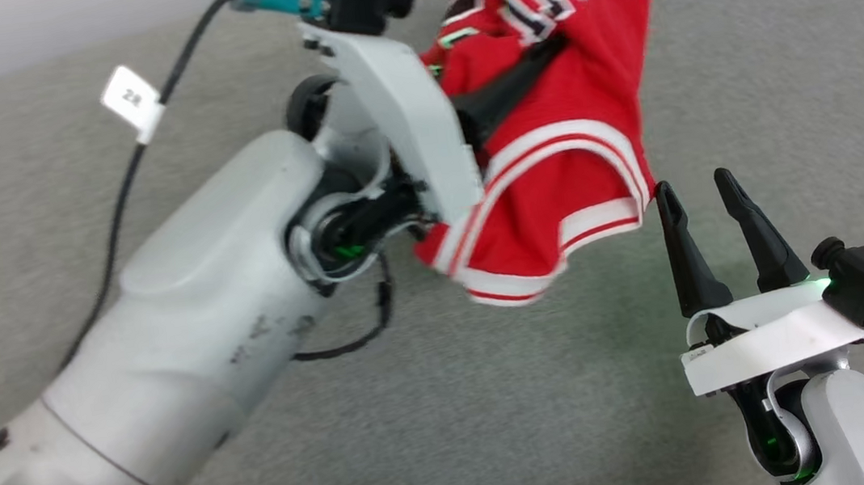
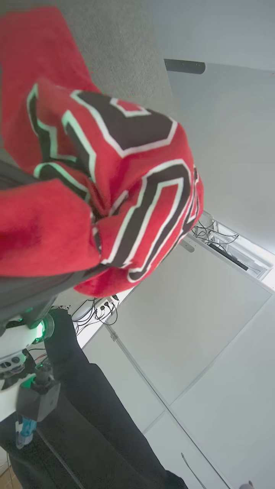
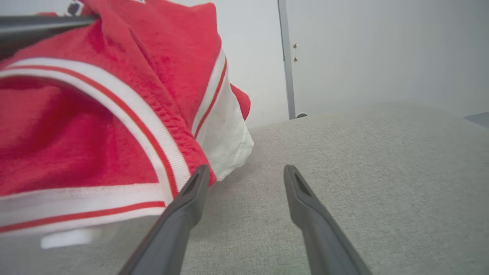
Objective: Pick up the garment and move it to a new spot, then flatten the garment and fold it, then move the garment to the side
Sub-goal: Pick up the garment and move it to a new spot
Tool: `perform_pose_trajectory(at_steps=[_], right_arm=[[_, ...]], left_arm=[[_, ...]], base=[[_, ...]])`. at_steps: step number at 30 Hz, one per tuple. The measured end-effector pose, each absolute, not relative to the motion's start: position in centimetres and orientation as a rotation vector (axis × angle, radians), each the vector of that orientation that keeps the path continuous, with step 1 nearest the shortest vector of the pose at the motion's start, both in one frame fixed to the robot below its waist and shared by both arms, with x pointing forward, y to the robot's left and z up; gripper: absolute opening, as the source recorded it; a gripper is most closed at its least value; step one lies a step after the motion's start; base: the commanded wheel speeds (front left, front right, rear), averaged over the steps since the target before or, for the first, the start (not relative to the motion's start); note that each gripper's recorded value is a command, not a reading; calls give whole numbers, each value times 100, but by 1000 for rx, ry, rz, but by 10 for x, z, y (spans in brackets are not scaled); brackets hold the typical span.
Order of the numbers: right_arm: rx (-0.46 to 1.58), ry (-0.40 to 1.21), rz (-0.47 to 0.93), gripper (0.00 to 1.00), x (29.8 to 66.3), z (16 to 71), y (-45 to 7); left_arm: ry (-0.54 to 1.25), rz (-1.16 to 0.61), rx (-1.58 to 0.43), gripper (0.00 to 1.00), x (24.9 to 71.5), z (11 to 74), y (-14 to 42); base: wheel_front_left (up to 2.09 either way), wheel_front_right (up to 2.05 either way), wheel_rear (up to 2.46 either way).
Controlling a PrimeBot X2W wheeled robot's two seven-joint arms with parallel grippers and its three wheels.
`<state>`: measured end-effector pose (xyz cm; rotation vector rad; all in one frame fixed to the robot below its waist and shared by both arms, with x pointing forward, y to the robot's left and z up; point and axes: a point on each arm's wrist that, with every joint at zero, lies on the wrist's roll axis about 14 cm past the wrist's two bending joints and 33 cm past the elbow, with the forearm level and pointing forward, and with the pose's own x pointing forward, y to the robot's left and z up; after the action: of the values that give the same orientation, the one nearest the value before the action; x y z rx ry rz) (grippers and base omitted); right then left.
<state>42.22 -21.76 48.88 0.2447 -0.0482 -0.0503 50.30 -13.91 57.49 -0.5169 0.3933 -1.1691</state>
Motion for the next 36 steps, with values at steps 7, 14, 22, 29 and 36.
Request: perform_pose_trajectory(at_steps=[7,14,22,29,36], right_arm=[[244,-26,-126,100,410,481,-241],[239,4,-149,100,411,470,-248],[266,1,-122,100,424,468,-239],[284,27,-152,100,421,458,-247],[264,38,-182,100,413,456,-256]], left_arm=[[565,-996,-425,0,542,480,-111],[631,-934,-186,0,560,414,-90],[657,-1031,120,0,553,388,-92],[688,-1065,171,0,554,368,-97],[657,-1070,100,100,555,375,-102]], base=[[0,0,0],[0,0,0],[0,0,0],[0,0,0],[0,0,0]])
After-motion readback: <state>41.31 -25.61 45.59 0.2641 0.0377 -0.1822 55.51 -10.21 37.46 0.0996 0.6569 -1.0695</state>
